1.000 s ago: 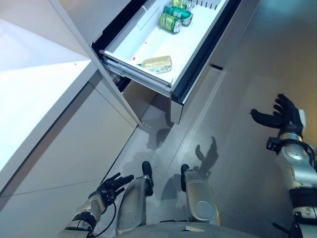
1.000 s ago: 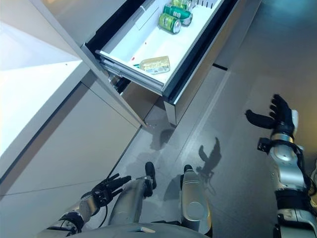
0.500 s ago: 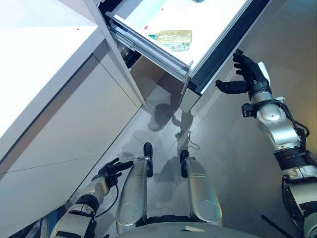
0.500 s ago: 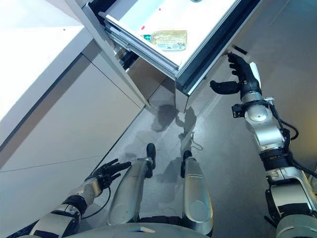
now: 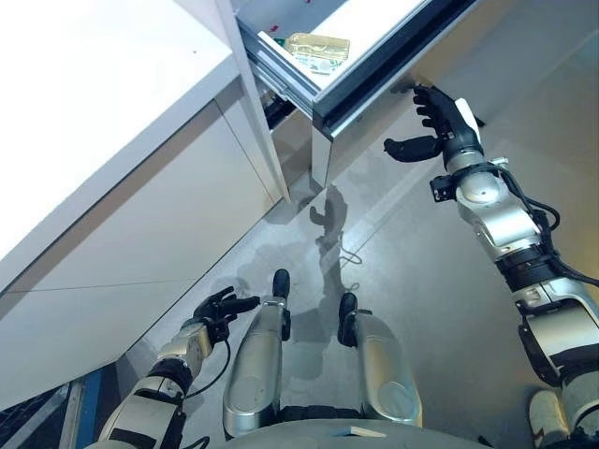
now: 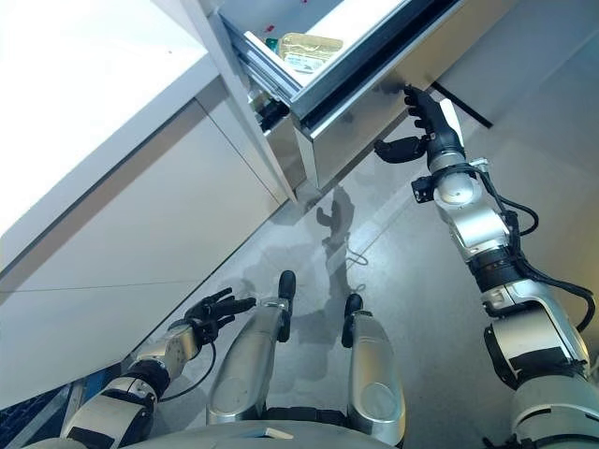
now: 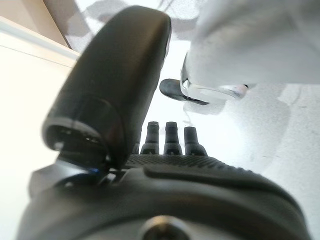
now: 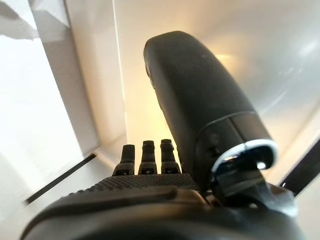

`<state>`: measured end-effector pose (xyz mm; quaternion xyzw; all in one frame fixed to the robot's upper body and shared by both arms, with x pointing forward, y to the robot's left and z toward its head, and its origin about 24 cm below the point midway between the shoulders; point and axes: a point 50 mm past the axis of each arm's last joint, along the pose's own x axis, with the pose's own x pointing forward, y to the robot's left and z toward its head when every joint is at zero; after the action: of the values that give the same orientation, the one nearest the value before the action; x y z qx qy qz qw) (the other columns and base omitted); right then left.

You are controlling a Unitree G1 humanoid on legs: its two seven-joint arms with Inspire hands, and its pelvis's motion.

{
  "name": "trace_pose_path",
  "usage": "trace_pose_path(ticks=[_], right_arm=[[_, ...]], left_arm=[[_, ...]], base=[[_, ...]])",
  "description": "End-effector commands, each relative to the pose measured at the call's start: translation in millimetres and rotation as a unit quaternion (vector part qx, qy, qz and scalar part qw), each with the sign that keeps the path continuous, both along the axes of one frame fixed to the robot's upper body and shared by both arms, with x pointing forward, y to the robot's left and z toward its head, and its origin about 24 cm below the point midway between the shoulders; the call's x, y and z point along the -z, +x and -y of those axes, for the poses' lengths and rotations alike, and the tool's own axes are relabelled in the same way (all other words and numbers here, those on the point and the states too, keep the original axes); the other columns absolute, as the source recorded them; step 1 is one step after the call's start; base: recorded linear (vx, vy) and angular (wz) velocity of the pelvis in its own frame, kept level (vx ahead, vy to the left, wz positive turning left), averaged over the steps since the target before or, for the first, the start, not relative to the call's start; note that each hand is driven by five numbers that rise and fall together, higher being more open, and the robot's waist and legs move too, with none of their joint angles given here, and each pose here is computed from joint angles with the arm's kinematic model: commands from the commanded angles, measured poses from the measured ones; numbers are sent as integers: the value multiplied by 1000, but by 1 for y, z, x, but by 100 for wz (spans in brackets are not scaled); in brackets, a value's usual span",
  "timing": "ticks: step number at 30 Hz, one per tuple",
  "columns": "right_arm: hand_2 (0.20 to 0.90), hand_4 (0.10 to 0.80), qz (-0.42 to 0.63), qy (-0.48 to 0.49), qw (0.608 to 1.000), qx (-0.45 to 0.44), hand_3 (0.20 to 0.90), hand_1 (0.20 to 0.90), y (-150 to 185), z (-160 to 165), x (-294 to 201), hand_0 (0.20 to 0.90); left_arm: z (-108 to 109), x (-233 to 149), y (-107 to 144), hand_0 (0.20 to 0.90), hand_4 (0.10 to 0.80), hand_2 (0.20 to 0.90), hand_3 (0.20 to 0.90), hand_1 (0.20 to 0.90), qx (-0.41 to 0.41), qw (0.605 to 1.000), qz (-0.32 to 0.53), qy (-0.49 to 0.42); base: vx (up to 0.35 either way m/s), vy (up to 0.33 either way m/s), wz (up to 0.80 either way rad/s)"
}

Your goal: Put drinks into fridge and close the fridge

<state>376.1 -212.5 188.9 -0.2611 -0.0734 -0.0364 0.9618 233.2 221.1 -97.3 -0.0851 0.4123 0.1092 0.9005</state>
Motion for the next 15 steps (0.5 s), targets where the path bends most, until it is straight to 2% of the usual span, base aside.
trace_pose_path(ticks=[1,9,15], right_arm=[[900,800,215,20,958,-191,900,900,-10,-100,-122,900],[900,800,226,31,949,-218,900,900,-11,-134,-134,900],[900,800,237,38,953,-184,900,900,-7,-126,-135,900]], left_arm=[[-10,-3,-5,900,800,900,900,900,53,998,1,43],[-10,2,-12,900,800,900,900,900,67,997,-16,24],[-5,17,-34,900,800,900,900,900,81,995,-44,-22]], base=[[66,24,21],[52,15,20],[68,25,15]])
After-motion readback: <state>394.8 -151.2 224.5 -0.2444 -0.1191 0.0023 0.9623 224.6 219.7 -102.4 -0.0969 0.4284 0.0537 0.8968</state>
